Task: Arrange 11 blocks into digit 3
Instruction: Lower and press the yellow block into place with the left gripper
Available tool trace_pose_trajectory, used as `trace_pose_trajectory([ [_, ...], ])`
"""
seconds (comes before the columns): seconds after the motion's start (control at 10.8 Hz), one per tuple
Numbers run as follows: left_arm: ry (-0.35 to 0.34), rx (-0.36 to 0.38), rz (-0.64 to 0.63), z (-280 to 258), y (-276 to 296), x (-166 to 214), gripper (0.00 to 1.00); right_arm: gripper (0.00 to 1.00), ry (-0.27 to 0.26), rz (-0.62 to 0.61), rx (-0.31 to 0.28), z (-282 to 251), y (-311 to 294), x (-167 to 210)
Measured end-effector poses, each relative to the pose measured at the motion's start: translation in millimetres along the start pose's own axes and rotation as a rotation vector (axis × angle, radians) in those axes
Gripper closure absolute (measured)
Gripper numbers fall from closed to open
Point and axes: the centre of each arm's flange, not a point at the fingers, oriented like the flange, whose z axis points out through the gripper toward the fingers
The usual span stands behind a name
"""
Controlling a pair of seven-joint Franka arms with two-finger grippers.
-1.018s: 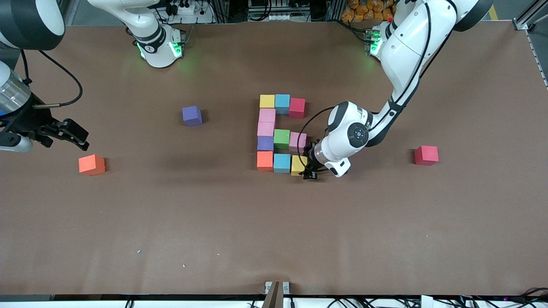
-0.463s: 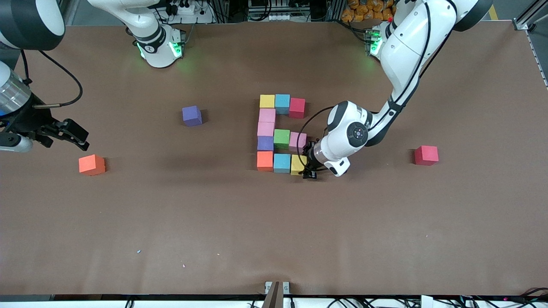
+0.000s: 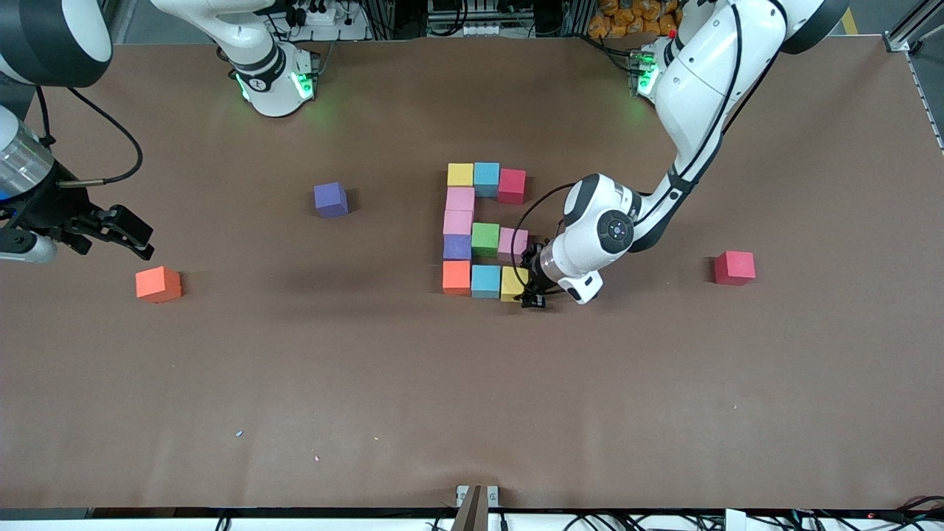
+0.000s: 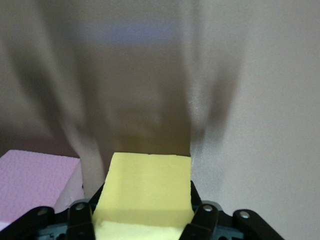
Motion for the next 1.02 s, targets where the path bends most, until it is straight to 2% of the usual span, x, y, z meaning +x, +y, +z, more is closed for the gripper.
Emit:
trace_pose_trajectory([
  [0.28,0.0,0.002,-0.035,0,-2,-2,0.01,0.0,-0.004,-0.001,-0.001,3,-1,1],
  [0.65,-0.005,-0.014,-0.035,-14,-1,-10,0.0,0.0,-0.005,-0.004,0.0,3,-2,1],
  [1.02,0.001,0.011,-0.038,-8,-14,-15,0.0,0.0,0.0,-0.004,0.001,1,-2,1],
])
